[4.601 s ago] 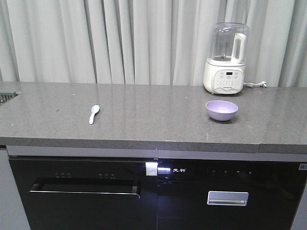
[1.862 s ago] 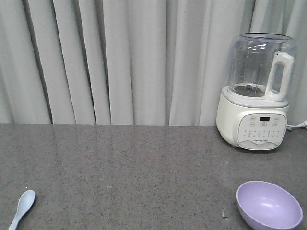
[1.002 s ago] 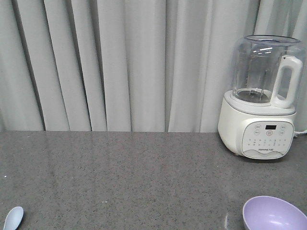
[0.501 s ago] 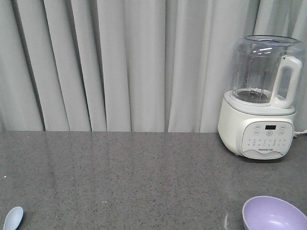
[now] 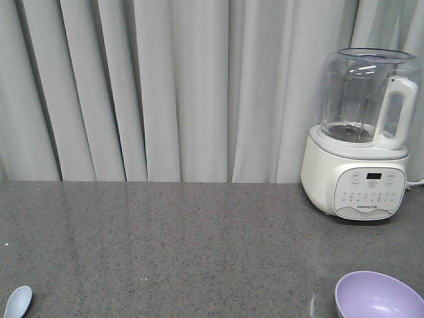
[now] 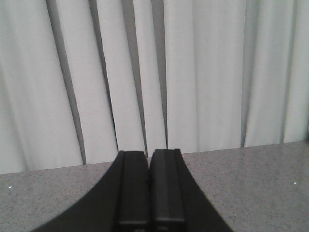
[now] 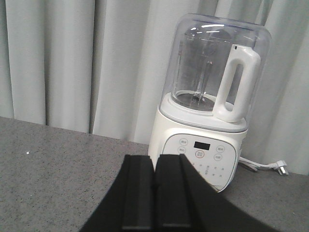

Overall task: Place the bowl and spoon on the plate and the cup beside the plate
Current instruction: 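Position left gripper over white spoon and right gripper at lavender bowl rim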

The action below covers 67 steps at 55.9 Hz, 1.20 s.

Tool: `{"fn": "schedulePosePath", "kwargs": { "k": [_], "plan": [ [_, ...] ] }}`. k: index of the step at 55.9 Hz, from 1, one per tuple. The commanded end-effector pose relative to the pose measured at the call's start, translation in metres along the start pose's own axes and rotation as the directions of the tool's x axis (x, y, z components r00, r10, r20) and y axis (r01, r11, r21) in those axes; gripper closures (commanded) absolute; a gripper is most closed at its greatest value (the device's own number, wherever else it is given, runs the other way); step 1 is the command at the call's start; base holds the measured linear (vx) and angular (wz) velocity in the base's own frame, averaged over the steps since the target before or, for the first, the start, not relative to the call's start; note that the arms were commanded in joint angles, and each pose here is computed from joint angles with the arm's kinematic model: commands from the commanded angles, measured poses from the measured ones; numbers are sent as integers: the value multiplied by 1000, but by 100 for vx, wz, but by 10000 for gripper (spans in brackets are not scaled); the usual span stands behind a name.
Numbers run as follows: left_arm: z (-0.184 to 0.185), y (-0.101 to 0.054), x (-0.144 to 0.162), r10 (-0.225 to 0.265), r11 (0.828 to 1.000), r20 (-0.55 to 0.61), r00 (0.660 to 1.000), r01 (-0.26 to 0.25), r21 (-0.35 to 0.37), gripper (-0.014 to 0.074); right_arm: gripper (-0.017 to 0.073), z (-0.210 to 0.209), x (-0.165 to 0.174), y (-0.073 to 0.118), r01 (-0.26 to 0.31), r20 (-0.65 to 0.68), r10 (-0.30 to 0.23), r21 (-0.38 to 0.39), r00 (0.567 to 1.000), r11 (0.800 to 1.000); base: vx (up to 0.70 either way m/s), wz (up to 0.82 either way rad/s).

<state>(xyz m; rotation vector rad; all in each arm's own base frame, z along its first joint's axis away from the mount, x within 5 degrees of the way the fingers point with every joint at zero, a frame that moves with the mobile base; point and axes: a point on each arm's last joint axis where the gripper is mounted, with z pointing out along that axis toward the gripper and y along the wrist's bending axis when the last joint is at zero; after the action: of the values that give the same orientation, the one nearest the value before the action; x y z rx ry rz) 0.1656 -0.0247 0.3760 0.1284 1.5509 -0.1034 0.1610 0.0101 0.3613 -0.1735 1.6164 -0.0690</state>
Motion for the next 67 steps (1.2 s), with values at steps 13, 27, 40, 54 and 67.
{"fn": "schedulePosePath", "kwargs": {
  "k": [13,27,40,54,67],
  "plan": [
    [-2,0,-20,-7,1000,123,992,7,0,119,42,-2,-21,-3,2,133,-5,19,991,1000,0,0],
    [7,-2,4,-20,1000,-113,993,22,15,52,-97,-2,-23,-3,10,155,-13,23,988,1000,0,0],
    [36,6,65,-66,995,-572,818,10,-100,56,-45,-2,-23,-3,10,154,-13,23,988,1000,0,0],
    [68,15,90,-90,978,-748,658,-82,-191,56,-15,-2,-21,-3,10,135,-12,20,991,1000,0,0],
    [107,10,105,-97,986,-871,482,-74,-151,56,-15,-2,-19,-3,10,117,-12,17,993,1000,0,0]
  ]
}}
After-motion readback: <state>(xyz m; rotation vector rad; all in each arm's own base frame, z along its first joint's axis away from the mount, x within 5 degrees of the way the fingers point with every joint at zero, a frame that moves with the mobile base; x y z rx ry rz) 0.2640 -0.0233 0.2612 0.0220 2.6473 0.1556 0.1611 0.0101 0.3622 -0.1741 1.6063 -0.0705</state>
